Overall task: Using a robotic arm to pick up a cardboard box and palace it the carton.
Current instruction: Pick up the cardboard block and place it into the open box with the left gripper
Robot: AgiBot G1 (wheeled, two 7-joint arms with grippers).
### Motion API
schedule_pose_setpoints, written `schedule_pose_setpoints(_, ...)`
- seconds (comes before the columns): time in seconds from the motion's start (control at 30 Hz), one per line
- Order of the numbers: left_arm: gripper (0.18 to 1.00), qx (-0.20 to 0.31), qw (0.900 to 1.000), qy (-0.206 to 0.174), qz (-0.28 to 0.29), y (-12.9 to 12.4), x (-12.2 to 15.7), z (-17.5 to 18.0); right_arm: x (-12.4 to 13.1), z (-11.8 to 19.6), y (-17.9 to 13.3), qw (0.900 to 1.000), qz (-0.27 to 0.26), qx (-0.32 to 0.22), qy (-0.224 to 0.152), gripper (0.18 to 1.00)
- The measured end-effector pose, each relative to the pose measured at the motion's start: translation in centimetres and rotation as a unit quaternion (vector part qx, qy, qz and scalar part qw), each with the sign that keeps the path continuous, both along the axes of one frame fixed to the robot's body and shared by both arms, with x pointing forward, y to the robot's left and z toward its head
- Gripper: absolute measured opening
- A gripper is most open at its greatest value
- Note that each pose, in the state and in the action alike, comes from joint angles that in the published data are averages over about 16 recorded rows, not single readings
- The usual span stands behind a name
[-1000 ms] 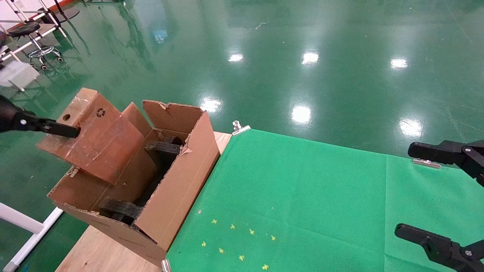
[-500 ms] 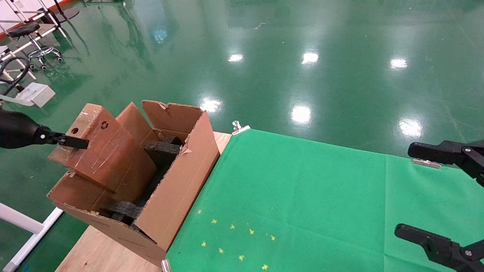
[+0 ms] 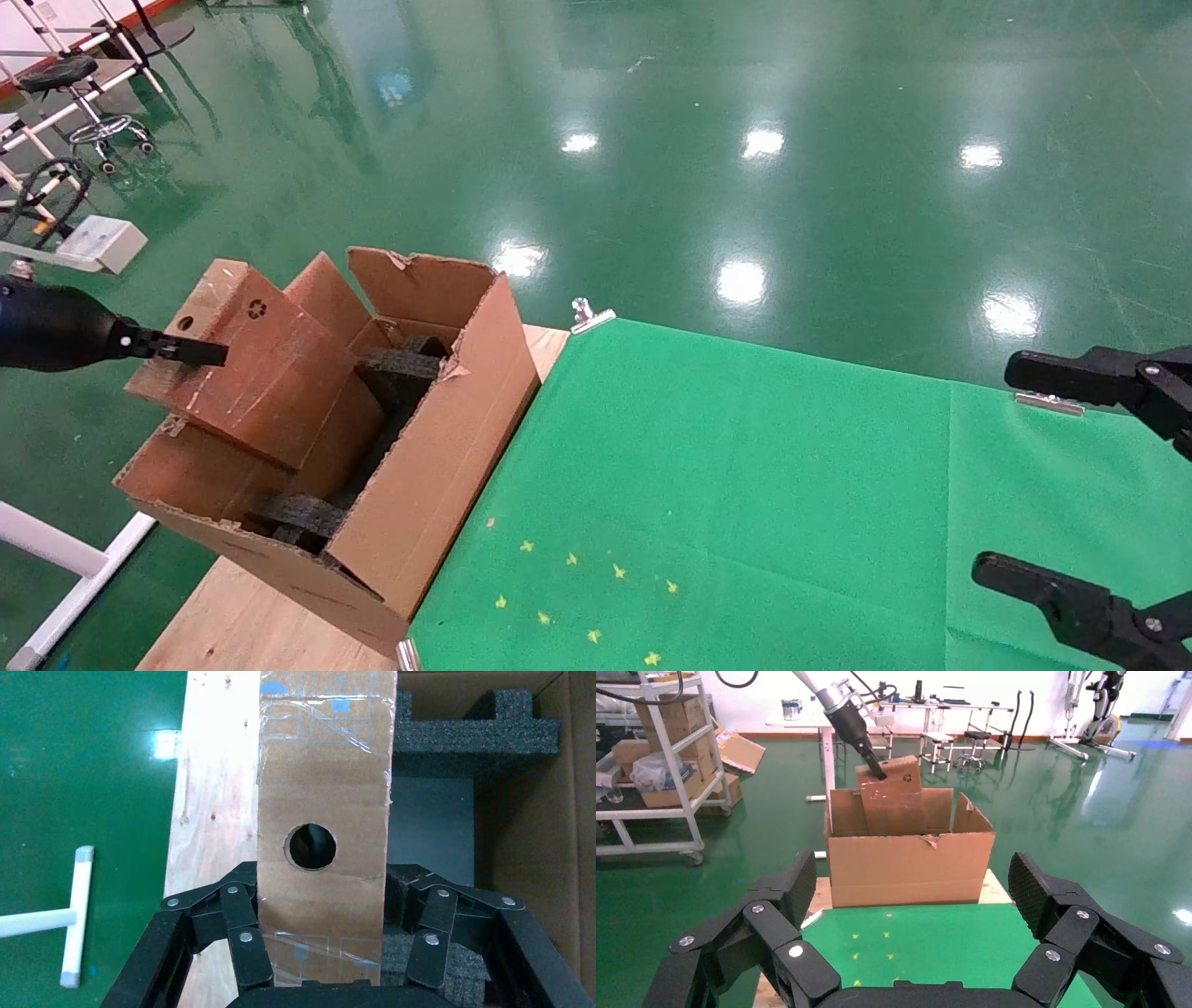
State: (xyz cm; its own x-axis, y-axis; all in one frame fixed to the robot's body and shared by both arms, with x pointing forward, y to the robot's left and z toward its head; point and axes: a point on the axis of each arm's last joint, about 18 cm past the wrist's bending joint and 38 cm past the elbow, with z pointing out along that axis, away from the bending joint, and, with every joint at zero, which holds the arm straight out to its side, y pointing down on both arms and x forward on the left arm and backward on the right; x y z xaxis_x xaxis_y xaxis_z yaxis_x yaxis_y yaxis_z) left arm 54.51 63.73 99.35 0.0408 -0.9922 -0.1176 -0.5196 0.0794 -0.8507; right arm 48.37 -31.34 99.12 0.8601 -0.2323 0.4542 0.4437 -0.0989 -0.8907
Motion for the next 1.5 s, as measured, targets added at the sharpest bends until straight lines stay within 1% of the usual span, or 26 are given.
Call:
schedule_pose_setpoints(0.77,0.266,0.004,0.9993,0.037,0.009,-1.2,2.8,-4.6,0.0,0.0,0.0,1.000,0.000,0.000,0.000,1.001)
schedule_pose_setpoints(1.17,0.258,0.008,0.9991,0.041,0.013,-2.3,5.1,-7.0,0.0,0.0,0.0,1.000,0.000,0.000,0.000,1.001)
schedule_pose_setpoints(1.5,0.254,0.013,0.9987,0.044,0.021,-2.8,6.4,-9.1,0.0,0.0,0.0,1.000,0.000,0.000,0.000,1.001)
